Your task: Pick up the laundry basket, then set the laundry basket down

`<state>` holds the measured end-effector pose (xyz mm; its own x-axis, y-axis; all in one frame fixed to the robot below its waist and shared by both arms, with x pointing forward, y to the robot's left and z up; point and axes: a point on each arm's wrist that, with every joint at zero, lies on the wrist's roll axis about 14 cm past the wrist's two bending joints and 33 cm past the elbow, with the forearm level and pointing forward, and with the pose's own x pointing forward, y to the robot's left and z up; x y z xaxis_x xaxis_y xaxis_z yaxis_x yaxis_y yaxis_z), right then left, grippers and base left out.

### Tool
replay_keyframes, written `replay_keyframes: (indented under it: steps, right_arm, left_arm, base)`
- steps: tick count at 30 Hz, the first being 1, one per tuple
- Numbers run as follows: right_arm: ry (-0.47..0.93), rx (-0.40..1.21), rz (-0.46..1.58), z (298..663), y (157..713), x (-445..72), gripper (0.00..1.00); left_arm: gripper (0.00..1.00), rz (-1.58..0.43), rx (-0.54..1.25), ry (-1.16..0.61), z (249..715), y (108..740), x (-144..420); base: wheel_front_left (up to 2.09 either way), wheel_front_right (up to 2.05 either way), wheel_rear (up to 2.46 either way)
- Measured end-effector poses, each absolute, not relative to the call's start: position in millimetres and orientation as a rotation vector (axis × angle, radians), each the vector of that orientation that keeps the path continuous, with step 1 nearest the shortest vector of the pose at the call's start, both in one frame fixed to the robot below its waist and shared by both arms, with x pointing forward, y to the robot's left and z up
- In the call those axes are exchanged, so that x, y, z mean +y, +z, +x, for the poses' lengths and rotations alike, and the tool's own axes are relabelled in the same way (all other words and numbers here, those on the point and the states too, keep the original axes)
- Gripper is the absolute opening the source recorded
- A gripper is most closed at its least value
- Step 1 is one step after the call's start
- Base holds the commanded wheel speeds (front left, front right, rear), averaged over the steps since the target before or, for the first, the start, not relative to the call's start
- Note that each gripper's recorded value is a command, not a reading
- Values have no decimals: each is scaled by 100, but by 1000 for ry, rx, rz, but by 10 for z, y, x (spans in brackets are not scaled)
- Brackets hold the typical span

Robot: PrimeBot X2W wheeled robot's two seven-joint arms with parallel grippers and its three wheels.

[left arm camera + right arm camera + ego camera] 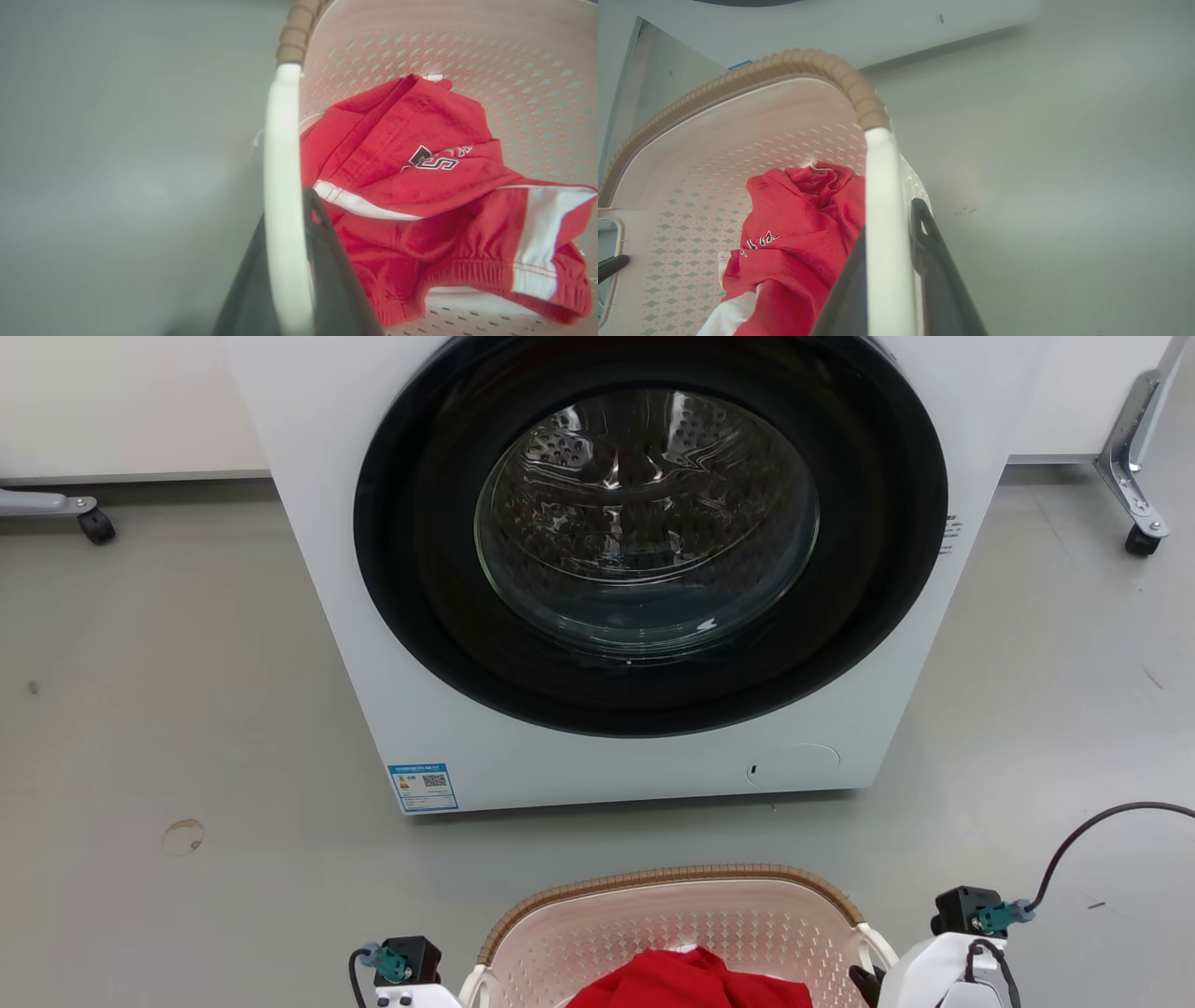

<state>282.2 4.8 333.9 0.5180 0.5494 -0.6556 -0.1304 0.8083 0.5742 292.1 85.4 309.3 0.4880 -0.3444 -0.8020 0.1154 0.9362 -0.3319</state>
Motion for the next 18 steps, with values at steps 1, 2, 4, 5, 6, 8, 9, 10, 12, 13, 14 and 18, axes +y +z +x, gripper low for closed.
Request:
replay_keyframes:
  steps: [1, 2, 4, 5, 6, 8, 9, 10, 12, 13, 14, 18]
  right_arm:
    - [430, 946, 493, 2819, 3339, 50, 0]
    - [431, 946, 493, 2816, 3340, 53, 0]
    - [432, 948, 493, 2812, 3339, 57, 0]
    - [434, 948, 492, 2810, 3339, 60, 0]
    - [435, 949, 490, 2807, 3339, 62, 0]
    - [436, 950, 491, 2804, 3338, 66, 0]
    - [436, 949, 491, 2803, 3337, 67, 0]
    - [437, 946, 488, 2804, 3338, 69, 0]
    - [441, 949, 484, 2797, 3333, 73, 0]
    - [441, 950, 483, 2795, 3331, 74, 0]
    - [440, 951, 485, 2794, 3329, 74, 0]
    - [442, 952, 482, 2792, 3327, 75, 0]
  left_arm:
    - [0, -247, 1025, -283, 2920, 3094, 855]
    - [0, -247, 1026, -282, 2919, 3095, 857]
    - [0, -250, 1028, -280, 2915, 3096, 860]
    - [0, -253, 1027, -279, 2916, 3097, 862]
    - [0, -255, 1026, -277, 2916, 3099, 864]
    - [0, -254, 1026, -276, 2915, 3098, 867]
    - [0, -255, 1026, -276, 2914, 3099, 869]
    - [0, -255, 1026, -275, 2913, 3098, 871]
    - [0, -255, 1027, -275, 2911, 3097, 873]
    - [0, -255, 1027, -275, 2910, 3095, 874]
    - [0, -255, 1027, -275, 2909, 3095, 874]
    - [0, -253, 1029, -276, 2907, 3091, 872]
  base:
    - [0, 0, 0]
    - [0, 0, 0]
    - [0, 0, 0]
    - [0, 0, 0]
    - [0, 0, 0]
    - [0, 0, 0]
    - [0, 0, 0]
    - [0, 0, 0]
    - [0, 0, 0]
    - [0, 0, 0]
    - [0, 0, 0]
    - [0, 0, 0]
